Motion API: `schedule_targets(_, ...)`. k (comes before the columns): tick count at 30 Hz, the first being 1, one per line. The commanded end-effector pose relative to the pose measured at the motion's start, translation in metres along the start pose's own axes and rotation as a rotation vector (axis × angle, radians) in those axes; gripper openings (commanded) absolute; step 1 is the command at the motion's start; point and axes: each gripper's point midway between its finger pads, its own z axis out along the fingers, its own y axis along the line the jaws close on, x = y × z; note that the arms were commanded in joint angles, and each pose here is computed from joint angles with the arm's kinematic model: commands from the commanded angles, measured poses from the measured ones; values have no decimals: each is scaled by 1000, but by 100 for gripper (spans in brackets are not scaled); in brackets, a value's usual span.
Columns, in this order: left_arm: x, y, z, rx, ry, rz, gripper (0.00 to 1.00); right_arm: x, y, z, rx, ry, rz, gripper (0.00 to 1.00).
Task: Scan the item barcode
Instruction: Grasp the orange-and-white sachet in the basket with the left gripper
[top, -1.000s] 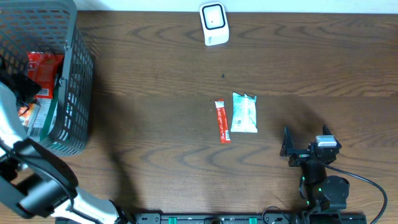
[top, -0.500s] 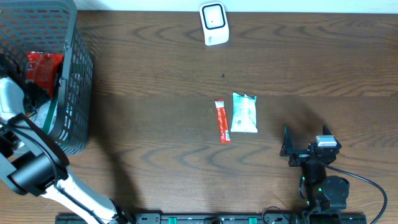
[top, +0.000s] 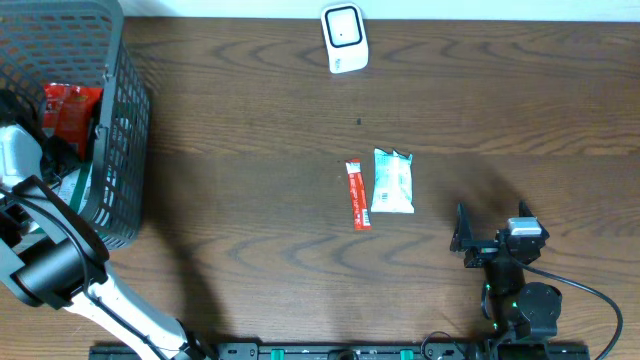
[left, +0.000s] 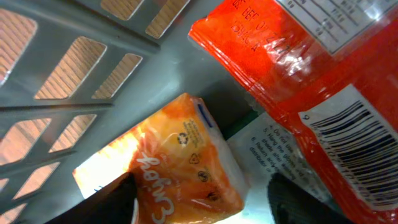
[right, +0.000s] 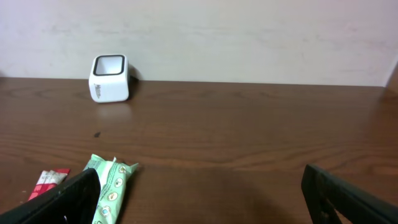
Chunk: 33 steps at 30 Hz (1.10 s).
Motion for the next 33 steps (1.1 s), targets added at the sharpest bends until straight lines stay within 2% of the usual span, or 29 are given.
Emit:
schedule_targets(1, 15, 0, 16, -8, 57, 14, 67, 0, -2, 0, 7, 0, -10, 99)
schedule_targets(2, 17, 0, 16, -9, 62, 15, 58, 0, -2, 0, 7, 0, -10, 99)
schedule_targets(3, 17, 0, 16, -9, 64, 15, 53, 0, -2, 0, 7, 0, -10, 99)
schedule_targets(7, 18, 0, 16, -9, 67, 15, 40, 0, -2, 0, 7, 0, -10, 99)
schedule_targets(8, 17, 0, 16, -9, 65, 15, 31, 0, -2, 0, 7, 0, -10, 99)
schedule_targets(13, 5, 1, 4, -5, 19, 7, 8, 0, -2, 0, 7, 0, -10, 99)
schedule_targets(20, -20, 9, -49, 8, -111, -48, 7, 0, -2, 0, 7, 0, -10, 99)
schedule_targets(29, -44, 33, -183, 74, -400, -270, 7, 0, -2, 0, 7, 0, -10, 99)
schedule_targets(32, -35, 28, -233, 180, -471, -314, 7, 0, -2, 0, 7, 0, -10, 99)
schedule_targets(33, -28, 15, -259, 285, -493, -290, 7, 0, -2, 0, 7, 0, -10, 99)
